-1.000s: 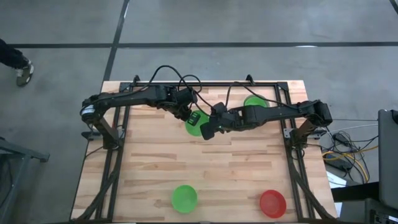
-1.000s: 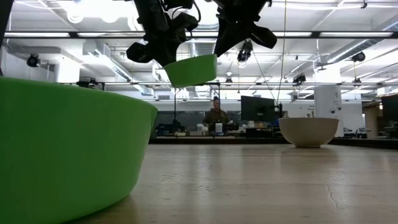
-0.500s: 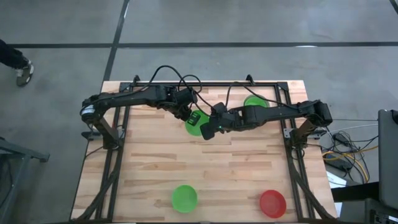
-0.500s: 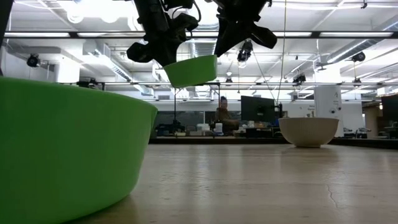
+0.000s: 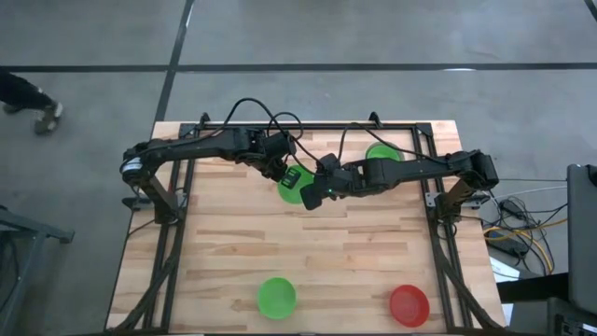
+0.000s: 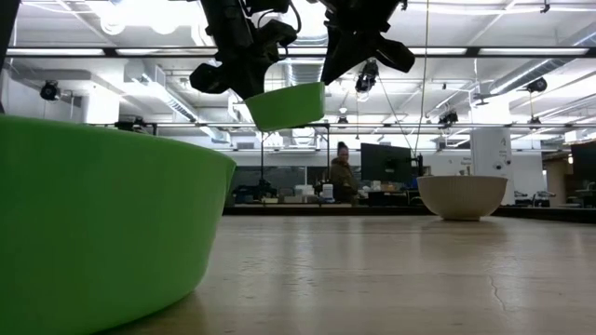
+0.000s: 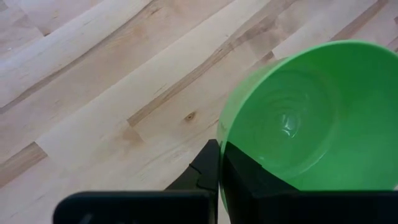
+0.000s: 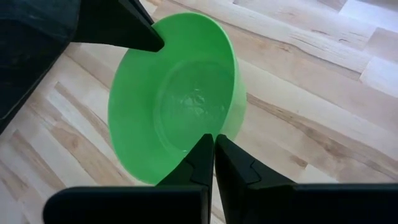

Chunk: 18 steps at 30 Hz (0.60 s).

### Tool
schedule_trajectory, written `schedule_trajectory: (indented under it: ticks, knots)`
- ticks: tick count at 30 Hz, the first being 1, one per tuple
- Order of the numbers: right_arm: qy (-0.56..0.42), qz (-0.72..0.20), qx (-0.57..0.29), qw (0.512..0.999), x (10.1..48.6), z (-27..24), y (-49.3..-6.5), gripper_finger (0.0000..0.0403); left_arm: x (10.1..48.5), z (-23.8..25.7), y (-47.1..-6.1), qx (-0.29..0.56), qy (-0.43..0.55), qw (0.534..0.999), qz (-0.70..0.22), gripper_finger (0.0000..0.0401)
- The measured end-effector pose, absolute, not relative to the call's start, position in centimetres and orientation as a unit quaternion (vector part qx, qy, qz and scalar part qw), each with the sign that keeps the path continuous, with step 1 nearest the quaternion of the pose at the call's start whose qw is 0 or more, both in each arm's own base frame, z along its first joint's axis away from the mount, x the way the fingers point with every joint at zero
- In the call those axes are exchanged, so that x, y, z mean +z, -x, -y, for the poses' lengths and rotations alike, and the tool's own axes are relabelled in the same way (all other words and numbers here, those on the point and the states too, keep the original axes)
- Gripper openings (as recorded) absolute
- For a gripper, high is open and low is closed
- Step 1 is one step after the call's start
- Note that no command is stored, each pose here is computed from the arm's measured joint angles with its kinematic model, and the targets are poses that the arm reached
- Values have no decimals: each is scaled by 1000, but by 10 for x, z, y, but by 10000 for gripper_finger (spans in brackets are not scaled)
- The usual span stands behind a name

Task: Nest bowls inside each other
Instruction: Stack the top green bowl on top of the green bowl

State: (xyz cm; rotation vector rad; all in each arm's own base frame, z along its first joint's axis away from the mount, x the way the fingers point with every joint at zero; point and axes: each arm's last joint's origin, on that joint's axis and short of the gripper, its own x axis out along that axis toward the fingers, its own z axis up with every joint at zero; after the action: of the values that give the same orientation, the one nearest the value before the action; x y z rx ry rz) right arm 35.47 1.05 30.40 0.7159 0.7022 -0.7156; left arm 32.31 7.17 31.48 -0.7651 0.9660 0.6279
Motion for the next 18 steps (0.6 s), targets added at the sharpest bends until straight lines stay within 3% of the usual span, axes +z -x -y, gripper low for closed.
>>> schedule_trajectory:
  ticks: [18]
  knots:
    - [-330, -328, -330, 821, 305, -11, -356, 8, 315, -72, -324, 286, 348, 774, -445, 10]
